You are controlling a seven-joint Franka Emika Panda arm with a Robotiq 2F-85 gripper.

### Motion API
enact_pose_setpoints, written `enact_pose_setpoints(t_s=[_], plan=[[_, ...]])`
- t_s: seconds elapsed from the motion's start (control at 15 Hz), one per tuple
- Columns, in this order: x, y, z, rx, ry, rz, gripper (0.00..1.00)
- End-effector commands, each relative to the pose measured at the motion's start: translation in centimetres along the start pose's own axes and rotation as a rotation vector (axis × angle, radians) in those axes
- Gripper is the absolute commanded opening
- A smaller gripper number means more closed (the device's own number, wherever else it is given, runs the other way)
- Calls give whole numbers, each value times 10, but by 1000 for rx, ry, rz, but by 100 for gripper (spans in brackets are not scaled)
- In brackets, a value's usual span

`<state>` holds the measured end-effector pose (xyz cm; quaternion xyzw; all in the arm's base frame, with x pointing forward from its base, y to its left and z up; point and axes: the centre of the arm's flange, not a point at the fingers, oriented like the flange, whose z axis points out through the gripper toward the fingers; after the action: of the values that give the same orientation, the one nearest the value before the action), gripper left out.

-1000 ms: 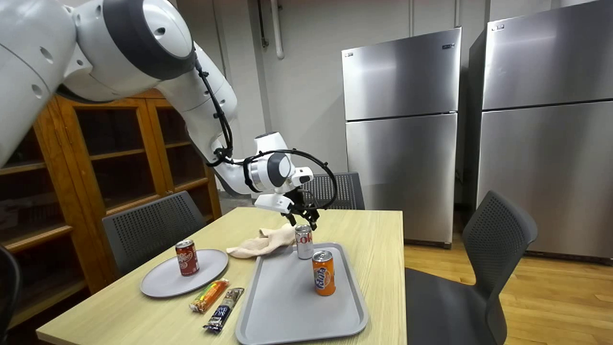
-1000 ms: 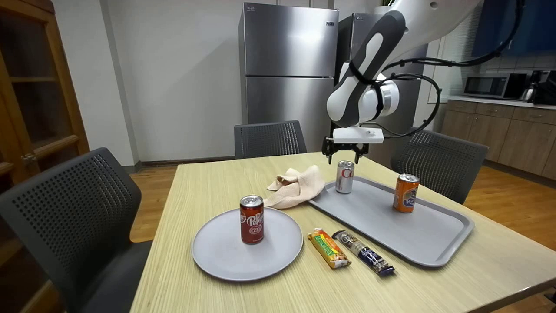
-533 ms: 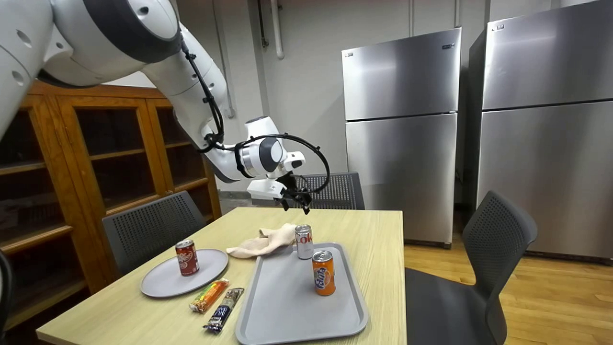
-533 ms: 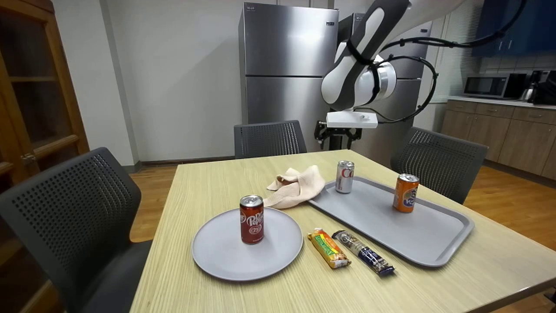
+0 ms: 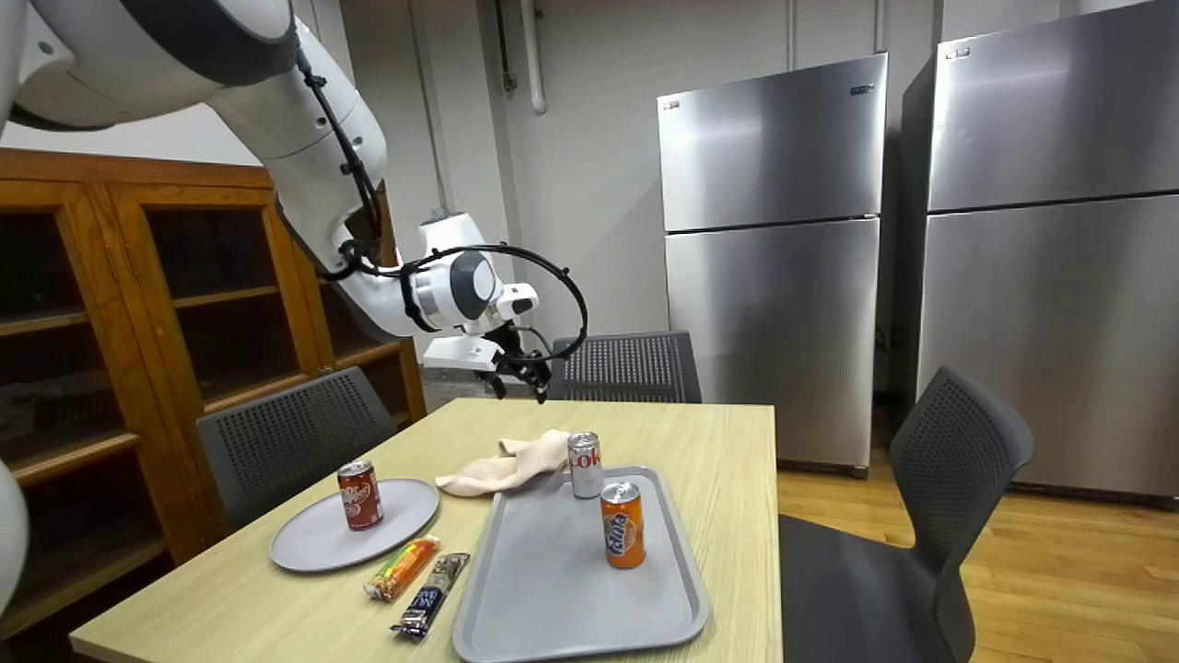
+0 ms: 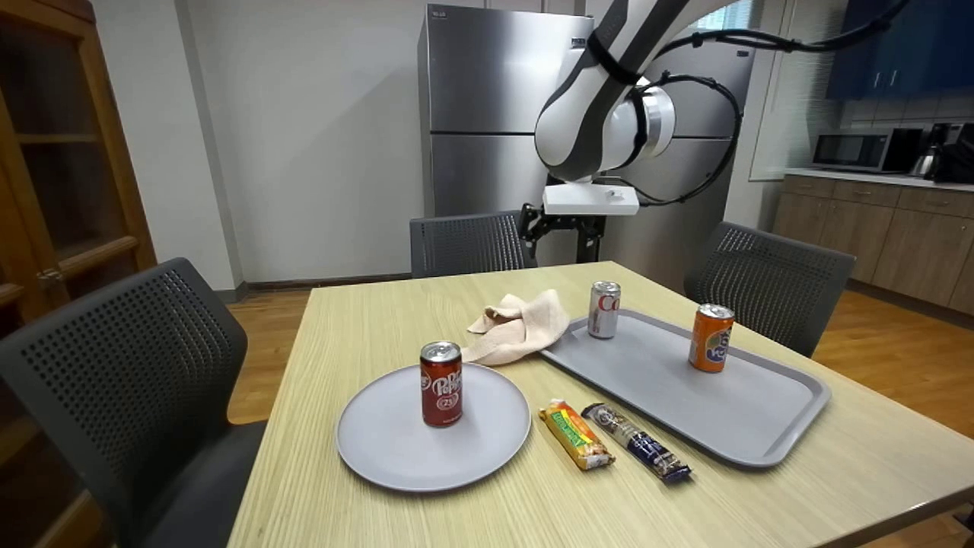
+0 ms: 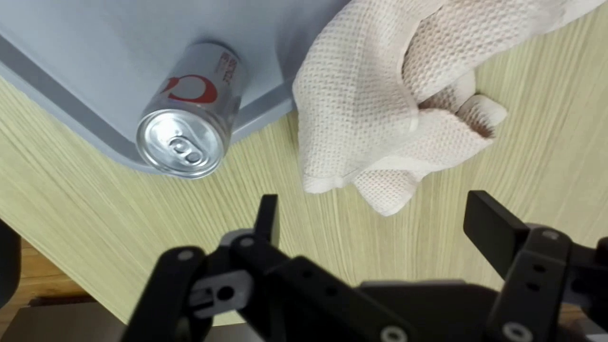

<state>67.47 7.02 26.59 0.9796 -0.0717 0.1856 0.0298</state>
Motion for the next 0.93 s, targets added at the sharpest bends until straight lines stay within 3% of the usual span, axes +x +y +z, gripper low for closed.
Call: enact_pose_setpoints(t_s=[0.0,0.87], plan=[[-27,-23,-33,31,-24,-80,100],[-100,-120,-86,143,-70,-365,100]])
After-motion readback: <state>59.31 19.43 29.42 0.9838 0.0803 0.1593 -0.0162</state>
